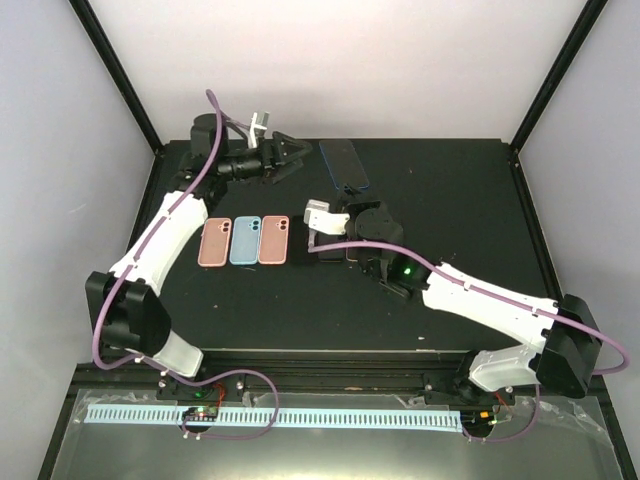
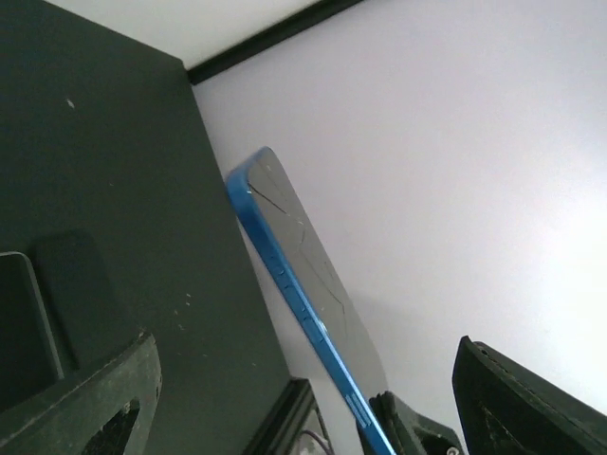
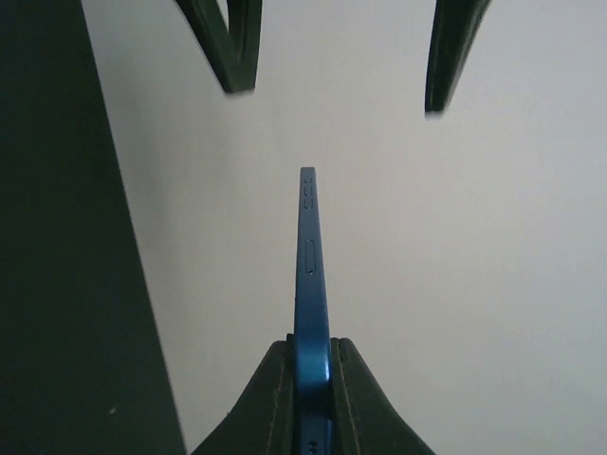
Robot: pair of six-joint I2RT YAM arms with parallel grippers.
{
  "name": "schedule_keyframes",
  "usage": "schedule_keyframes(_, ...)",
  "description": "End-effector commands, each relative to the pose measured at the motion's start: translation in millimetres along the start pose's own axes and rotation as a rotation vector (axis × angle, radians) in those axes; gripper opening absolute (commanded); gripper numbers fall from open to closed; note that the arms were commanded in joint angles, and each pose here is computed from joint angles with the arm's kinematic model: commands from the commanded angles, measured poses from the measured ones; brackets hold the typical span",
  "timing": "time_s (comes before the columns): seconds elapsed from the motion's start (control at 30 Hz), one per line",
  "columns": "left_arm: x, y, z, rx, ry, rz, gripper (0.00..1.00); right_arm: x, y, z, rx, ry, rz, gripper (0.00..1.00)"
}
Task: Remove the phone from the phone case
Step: Place the phone at the center of the board.
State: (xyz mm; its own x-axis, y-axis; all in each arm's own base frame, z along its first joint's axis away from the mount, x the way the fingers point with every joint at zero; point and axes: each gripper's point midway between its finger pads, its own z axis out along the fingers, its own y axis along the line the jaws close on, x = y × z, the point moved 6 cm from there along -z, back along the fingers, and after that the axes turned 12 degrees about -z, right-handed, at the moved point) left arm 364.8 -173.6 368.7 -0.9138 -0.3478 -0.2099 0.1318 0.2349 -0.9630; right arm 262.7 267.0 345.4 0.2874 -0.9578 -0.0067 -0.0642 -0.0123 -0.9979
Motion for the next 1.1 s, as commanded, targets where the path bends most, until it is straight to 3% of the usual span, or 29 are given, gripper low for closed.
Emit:
schedule_keyframes(0.0,9.3,-4.6,18.0,0.061,0.056,-0.032,0.85,-3.3,-21.1,-11.5,0.145,0.029,0.009,0.01)
schedule_keyframes(0.27,22.1,-5.0,32.9,0.074,0.094,-0.059,0.72,-19.4,-14.1,-19.0,0.187,-0.005,-0.047,0.01)
schedule_keyframes(0.67,30.5,-0.3,36.8,0.076,0.109,-0.072,0.34,-28.3,-9.9,-24.9,0.225,-0.015,-0.087,0.01)
schedule_keyframes(0.97,31.2,-6.6,33.1,0.087,0.104,-0.04,0.11,-24.8,-1.5,-26.7,0.222,-0.008,-0.089,0.01)
schedule_keyframes(1.07,30.1,-12.7,32.6,0.096,0.109,0.008,0.08,-21.5,8.8,-27.4,0.167,-0.013,-0.067,0.09)
